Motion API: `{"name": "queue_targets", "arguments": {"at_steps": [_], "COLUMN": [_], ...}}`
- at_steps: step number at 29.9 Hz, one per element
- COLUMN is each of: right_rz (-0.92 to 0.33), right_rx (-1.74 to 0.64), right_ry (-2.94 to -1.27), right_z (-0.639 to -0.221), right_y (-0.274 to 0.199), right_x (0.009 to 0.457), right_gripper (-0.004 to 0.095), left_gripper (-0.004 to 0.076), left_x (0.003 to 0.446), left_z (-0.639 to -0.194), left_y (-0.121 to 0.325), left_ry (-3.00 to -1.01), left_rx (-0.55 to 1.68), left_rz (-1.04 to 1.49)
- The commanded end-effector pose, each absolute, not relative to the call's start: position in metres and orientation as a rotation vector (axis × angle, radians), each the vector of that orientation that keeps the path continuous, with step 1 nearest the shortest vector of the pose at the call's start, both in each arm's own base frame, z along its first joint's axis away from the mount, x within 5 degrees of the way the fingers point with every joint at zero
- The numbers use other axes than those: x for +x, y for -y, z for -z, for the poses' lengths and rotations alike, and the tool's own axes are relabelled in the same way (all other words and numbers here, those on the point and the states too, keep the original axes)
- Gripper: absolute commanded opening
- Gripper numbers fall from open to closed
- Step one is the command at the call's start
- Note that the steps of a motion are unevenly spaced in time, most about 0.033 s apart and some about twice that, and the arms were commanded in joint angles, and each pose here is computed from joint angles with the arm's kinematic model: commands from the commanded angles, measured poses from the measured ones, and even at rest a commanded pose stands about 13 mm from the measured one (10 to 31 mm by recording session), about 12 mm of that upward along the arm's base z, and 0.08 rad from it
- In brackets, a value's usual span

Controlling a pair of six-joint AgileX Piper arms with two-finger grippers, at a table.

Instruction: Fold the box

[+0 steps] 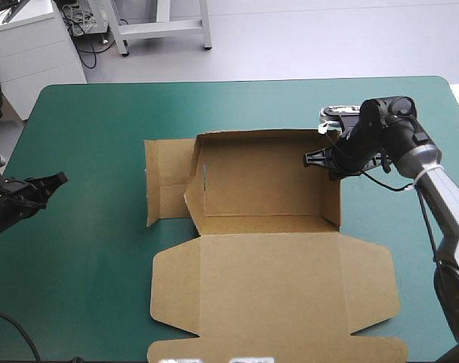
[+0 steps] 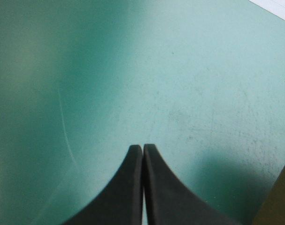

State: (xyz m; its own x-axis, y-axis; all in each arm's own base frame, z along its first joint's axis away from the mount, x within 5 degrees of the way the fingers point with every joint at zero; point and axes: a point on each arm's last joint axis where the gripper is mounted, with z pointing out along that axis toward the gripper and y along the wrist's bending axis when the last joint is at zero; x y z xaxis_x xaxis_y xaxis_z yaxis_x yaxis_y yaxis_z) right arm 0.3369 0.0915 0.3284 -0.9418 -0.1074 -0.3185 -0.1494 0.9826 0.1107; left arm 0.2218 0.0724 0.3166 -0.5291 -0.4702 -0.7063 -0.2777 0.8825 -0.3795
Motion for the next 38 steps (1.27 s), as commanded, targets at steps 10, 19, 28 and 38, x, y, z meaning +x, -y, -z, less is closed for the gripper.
{"name": "queue_targets", "arguments": {"at_steps": [10, 19, 28, 38], "right_rz": [-0.104, -0.100, -0.101, -0.065], "right_rx": [-0.210, -0.295, -0.265, -0.251], "right_ry": [-2.671, -2.648, -2.595, -2.603], "right_z": [-0.324, -0.311, -0.334, -0.368], "right_y": [-0.090, -0.097, -0.098, -0.094], "right_x": [0.362, 0.387, 0.395, 0.389], "right_gripper": [-0.0021, 0.0076, 0.0545, 0.0699], "left_gripper": [-0.0032, -0.0032, -0.0032, -0.0032], "left_x": [0.221, 0.224, 0.224, 0.225], "left_z": [-0.321, -0.317, -0.318, -0.317], "left_y": [-0.072, -0.074, -0.075, -0.076], "left_ry": [-2.095, -2.111, -2.100, -2.103], "left_rx": [-0.576, -0.586, -0.589, -0.596], "left_rz": [0.288, 0.298, 0.285, 0.279]}}
